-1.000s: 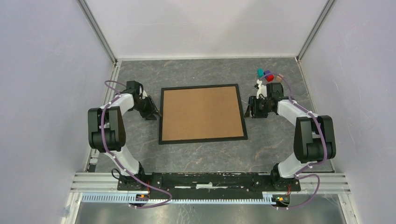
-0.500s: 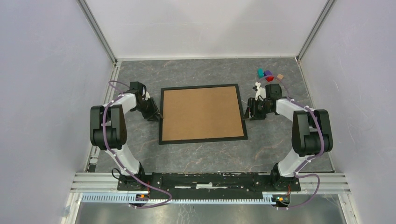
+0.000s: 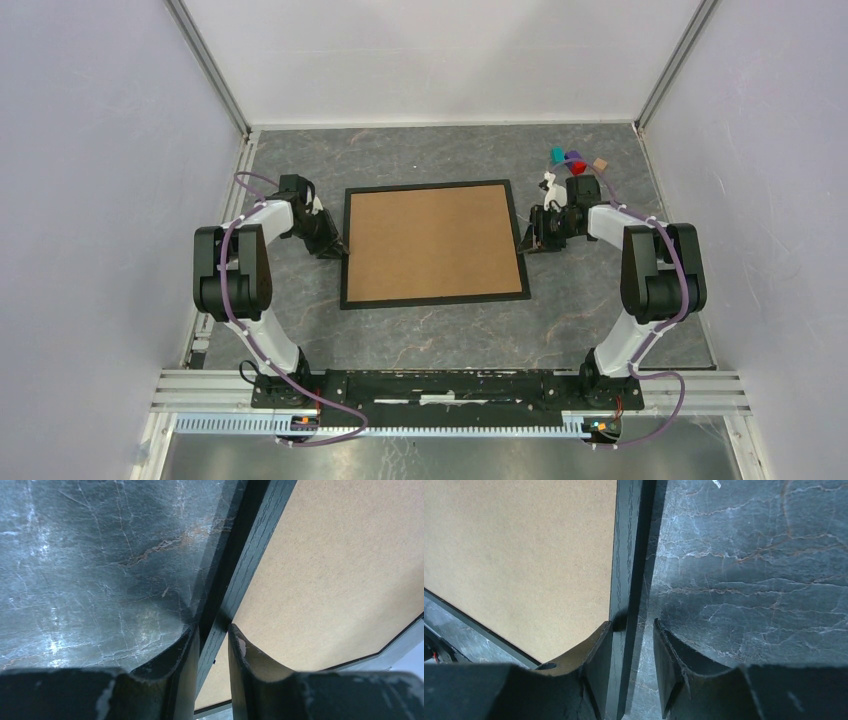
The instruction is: Put the photo into the frame
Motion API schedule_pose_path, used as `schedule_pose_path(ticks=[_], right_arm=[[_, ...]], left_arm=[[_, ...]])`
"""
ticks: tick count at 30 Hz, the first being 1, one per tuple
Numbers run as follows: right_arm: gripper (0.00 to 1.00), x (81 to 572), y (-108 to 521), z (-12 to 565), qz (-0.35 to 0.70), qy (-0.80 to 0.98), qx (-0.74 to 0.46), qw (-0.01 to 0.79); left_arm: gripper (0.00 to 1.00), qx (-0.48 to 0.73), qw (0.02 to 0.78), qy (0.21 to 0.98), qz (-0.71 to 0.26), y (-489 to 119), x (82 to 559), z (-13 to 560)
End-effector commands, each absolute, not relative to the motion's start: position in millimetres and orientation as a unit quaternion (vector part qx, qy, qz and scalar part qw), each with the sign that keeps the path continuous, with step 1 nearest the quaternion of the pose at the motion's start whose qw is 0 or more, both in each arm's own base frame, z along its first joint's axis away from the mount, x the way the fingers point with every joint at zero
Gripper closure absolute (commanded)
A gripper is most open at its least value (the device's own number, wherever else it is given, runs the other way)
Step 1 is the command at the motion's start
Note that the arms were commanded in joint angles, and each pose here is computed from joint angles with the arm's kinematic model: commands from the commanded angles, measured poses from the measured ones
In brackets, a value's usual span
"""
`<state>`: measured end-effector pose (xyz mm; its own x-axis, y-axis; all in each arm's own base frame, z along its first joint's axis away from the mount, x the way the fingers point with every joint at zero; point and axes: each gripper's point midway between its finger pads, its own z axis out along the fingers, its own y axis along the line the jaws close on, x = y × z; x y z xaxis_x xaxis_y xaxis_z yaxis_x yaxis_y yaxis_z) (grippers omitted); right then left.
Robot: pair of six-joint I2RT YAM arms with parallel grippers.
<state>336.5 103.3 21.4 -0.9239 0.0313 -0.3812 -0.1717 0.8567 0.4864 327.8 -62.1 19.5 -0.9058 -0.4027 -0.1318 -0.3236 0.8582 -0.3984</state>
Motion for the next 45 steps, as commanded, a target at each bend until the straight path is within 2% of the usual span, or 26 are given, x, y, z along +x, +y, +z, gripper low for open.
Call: schedule_pose_path(ticks=[1,16,29,39,45], right_arm=[[0.59,332.5,105.6,25.4,0.276,0.941,-0.049,0.189],[0.59,310.8,94.7,10.8,0.247,0.953,-0.045,0.17],[0.6,326.4,90.3,-5.3,0.221,0.961,-0.008,0.164],[0.59,300.3,89.9,-18.5,0.201,0.971,-0.021,0.128],[0.58,310.0,84.9,-9.6,0.216,0.966,-0.007,0.143]], left_arm=[[0.67,-0.175,0.072,0.973,-0.135,-48.9,309.4,-8.5],[0.7,-0.176,0.067,0.973,-0.133,-48.4,307.4,-11.0],[0.72,-0.176,0.065,0.973,-0.133,-48.9,305.5,-12.2],[0.72,-0.175,0.064,0.973,-0.136,-49.9,304.6,-11.6],[0.73,-0.175,0.063,0.972,-0.141,-51.2,305.2,-11.3]])
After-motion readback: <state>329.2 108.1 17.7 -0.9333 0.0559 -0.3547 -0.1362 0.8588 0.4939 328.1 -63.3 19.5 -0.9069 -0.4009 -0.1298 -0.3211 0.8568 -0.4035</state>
